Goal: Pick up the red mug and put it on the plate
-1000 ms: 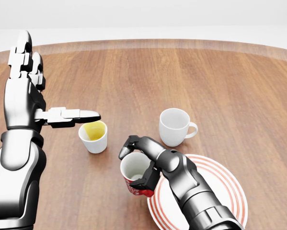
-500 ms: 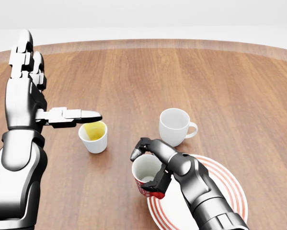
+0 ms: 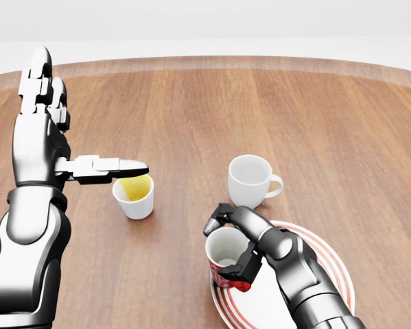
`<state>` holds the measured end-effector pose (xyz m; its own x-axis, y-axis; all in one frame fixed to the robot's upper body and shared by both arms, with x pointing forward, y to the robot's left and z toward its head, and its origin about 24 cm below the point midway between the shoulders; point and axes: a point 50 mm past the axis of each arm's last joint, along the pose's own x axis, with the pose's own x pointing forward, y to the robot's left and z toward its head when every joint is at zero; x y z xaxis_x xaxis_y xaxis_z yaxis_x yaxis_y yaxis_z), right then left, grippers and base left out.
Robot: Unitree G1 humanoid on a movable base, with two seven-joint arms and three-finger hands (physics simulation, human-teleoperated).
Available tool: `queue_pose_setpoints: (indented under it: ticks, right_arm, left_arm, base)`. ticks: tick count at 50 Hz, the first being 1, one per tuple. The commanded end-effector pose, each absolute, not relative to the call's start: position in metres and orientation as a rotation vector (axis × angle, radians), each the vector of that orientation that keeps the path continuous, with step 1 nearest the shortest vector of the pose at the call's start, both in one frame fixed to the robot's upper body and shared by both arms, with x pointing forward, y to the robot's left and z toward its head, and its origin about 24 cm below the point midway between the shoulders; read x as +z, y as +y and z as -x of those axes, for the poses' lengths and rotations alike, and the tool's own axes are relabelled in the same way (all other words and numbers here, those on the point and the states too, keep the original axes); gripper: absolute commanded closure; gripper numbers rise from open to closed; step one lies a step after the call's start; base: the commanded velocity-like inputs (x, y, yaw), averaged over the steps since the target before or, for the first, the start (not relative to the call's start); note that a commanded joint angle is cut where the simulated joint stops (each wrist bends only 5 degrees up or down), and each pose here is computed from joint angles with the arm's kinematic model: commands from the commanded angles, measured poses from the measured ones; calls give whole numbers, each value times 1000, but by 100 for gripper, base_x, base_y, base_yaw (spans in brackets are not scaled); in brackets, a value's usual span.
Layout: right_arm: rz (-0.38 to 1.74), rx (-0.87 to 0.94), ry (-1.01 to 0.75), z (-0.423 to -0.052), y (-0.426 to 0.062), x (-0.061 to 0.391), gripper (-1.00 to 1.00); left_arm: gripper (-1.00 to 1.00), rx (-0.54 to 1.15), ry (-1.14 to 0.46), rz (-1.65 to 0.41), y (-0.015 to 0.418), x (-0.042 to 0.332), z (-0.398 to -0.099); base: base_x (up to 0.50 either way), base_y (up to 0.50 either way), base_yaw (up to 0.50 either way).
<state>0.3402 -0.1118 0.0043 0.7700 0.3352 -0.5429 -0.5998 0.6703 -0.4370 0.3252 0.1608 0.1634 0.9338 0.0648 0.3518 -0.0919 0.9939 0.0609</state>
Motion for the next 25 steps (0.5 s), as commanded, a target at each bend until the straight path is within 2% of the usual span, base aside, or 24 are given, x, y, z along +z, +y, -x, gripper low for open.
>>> queue_pose_setpoints:
  ticks: [1, 25]
  right_arm:
    - [593, 469, 419, -339, -126, 7, 100]
    - [595, 425, 448, -336, -145, 1, 100]
  left_arm:
    - [-100, 82, -351, -78, 161, 162, -326]
    - [-100, 80, -342, -78, 160, 160, -326]
  base:
    - [0, 0, 0]
    - [0, 0, 0]
